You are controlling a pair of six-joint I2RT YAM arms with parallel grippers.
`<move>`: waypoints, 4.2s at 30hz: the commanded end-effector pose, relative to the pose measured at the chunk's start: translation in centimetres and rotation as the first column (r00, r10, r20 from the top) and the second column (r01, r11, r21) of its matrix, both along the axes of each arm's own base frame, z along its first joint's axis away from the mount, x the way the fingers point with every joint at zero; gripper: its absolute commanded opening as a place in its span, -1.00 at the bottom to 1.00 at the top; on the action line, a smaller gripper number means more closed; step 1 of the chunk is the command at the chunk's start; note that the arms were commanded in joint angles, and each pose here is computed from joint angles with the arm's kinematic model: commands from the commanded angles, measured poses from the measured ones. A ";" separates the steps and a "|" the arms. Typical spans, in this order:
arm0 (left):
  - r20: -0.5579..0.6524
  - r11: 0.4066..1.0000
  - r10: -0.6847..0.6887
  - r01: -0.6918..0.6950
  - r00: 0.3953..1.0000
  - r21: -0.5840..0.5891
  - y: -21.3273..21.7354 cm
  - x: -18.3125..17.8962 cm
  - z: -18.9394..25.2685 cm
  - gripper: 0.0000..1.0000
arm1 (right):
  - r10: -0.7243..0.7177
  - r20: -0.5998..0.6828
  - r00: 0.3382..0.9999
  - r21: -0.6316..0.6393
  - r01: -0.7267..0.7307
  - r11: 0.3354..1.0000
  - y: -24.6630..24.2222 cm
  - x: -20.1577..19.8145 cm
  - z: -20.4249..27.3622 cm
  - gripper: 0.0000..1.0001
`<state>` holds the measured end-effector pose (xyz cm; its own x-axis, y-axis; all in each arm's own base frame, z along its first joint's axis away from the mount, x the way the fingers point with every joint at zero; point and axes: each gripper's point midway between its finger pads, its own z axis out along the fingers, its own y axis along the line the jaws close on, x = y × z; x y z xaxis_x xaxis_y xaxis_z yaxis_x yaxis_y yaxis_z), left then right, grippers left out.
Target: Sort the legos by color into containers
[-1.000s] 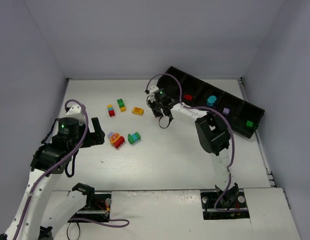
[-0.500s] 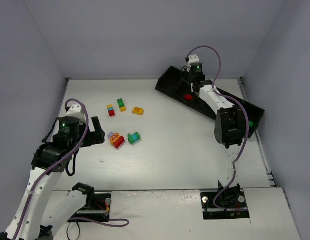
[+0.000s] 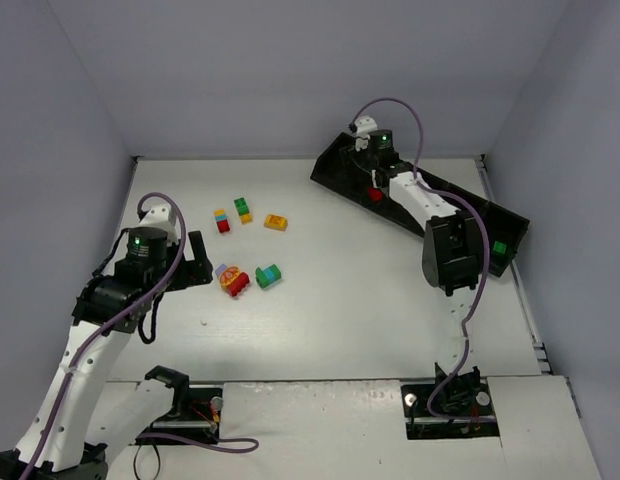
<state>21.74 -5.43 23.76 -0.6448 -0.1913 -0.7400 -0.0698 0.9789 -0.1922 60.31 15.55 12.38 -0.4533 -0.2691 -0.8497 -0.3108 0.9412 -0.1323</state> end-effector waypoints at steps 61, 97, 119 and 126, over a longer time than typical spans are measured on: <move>0.018 0.999 0.005 -0.005 1.000 -0.042 -0.6 0.4 1.6 0.74 | 0.040 0.291 0.956 0.034 -0.052 0.998 4.6 8.0 5.2 -0.17; 0.076 0.990 -0.055 0.064 0.996 -0.128 -1.8 -1.5 2.1 0.73 | 0.759 -0.087 0.645 0.169 -0.742 0.649 21.0 -27.7 0.9 0.40; 0.037 0.977 -0.048 0.055 0.998 -0.206 -2.6 -2.6 1.6 0.74 | 0.909 -0.233 0.346 -0.068 -0.938 0.339 25.3 -28.5 -6.0 0.36; 0.031 0.976 -0.039 0.045 0.999 -0.211 -2.7 -2.2 1.4 0.73 | 0.908 -0.268 0.321 -0.058 -0.946 0.318 25.4 -28.7 -8.4 0.34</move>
<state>18.66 -7.63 24.28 -0.6598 -0.2934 -0.6918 -0.0286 0.9298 -0.3671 30.41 39.78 2.29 0.0272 -0.7563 -0.6537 -0.9991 -0.0002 -0.0414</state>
